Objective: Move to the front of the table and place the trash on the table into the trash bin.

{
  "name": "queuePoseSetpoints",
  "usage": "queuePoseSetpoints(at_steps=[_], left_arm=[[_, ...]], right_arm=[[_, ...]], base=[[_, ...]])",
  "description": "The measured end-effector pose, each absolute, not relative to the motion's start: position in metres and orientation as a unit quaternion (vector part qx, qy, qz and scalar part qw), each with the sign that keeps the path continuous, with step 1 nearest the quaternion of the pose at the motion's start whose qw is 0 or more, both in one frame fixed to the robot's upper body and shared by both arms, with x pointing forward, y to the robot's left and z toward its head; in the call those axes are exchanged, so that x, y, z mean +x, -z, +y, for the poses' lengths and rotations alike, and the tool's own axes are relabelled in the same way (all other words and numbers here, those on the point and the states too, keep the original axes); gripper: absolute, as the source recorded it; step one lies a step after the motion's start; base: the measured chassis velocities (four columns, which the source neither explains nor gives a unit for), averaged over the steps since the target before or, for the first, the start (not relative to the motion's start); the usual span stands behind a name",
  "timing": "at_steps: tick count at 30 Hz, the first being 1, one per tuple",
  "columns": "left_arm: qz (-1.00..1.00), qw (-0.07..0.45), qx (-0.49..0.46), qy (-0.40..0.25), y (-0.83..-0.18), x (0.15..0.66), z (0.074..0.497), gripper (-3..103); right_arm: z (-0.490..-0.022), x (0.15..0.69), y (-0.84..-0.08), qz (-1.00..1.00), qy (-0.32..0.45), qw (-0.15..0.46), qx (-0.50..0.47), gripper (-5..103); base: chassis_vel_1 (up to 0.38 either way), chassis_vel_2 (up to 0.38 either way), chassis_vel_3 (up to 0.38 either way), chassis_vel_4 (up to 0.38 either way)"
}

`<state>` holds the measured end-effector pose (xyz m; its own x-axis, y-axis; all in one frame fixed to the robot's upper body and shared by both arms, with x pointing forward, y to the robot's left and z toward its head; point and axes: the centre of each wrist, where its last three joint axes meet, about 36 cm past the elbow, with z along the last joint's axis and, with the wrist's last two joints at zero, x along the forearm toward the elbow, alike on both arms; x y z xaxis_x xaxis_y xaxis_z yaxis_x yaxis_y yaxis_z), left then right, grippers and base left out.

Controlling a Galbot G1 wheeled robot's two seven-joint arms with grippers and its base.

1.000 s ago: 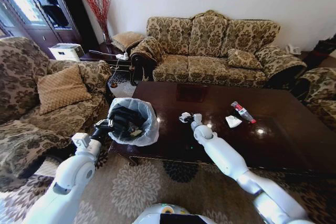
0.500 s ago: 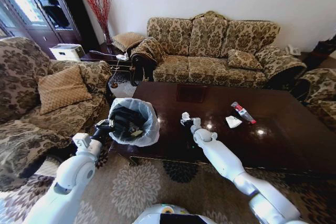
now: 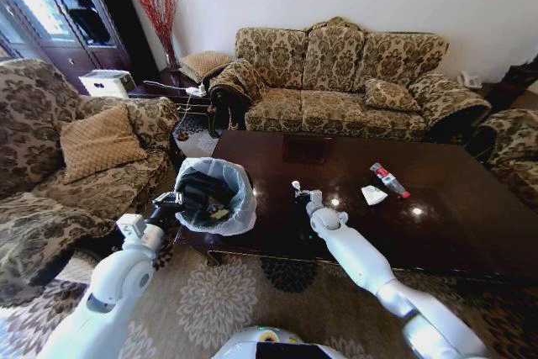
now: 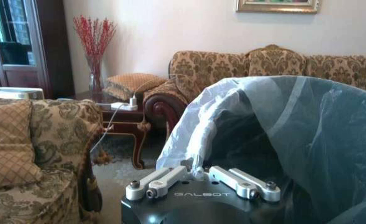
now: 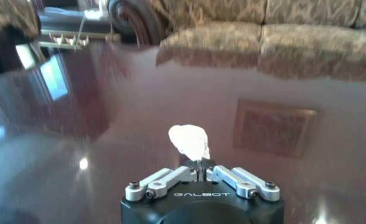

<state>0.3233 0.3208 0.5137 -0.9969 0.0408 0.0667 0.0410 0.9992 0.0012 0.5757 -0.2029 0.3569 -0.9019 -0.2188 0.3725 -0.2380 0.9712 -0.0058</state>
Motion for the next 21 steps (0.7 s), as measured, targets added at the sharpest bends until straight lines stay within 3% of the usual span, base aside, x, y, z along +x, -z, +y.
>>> queuePoseSetpoints(at_steps=[5, 10, 14, 18, 21], left_arm=[[-0.999, 0.033, -0.021, -0.002, -0.513, 0.322, 0.32, 1], [-0.999, 0.038, -0.023, -0.003, -0.512, 0.32, 0.318, 1], [-0.999, 0.041, -0.025, -0.003, -0.51, 0.321, 0.319, 1], [-0.998, 0.049, -0.027, 0.001, -0.509, 0.324, 0.32, 1], [-0.998, 0.054, -0.029, 0.005, -0.51, 0.325, 0.32, 1]], right_arm=[[-0.203, 0.576, -0.402, -0.982, -0.01, 0.144, 0.125, 0], [-0.196, 0.574, -0.497, -0.984, -0.005, 0.053, 0.173, 0], [-0.179, 0.558, -0.557, -0.972, -0.009, 0.0, 0.237, 0], [-0.131, 0.509, -0.618, -0.923, -0.036, -0.066, 0.377, 0], [-0.104, 0.484, -0.628, -0.901, -0.033, -0.072, 0.427, 0]], base=[[0.0, 0.0, 0.0, 0.0], [0.0, 0.0, 0.0, 0.0], [0.0, 0.0, 0.0, 0.0], [0.0, 0.0, 0.0, 0.0], [0.0, 0.0, 0.0, 0.0]])
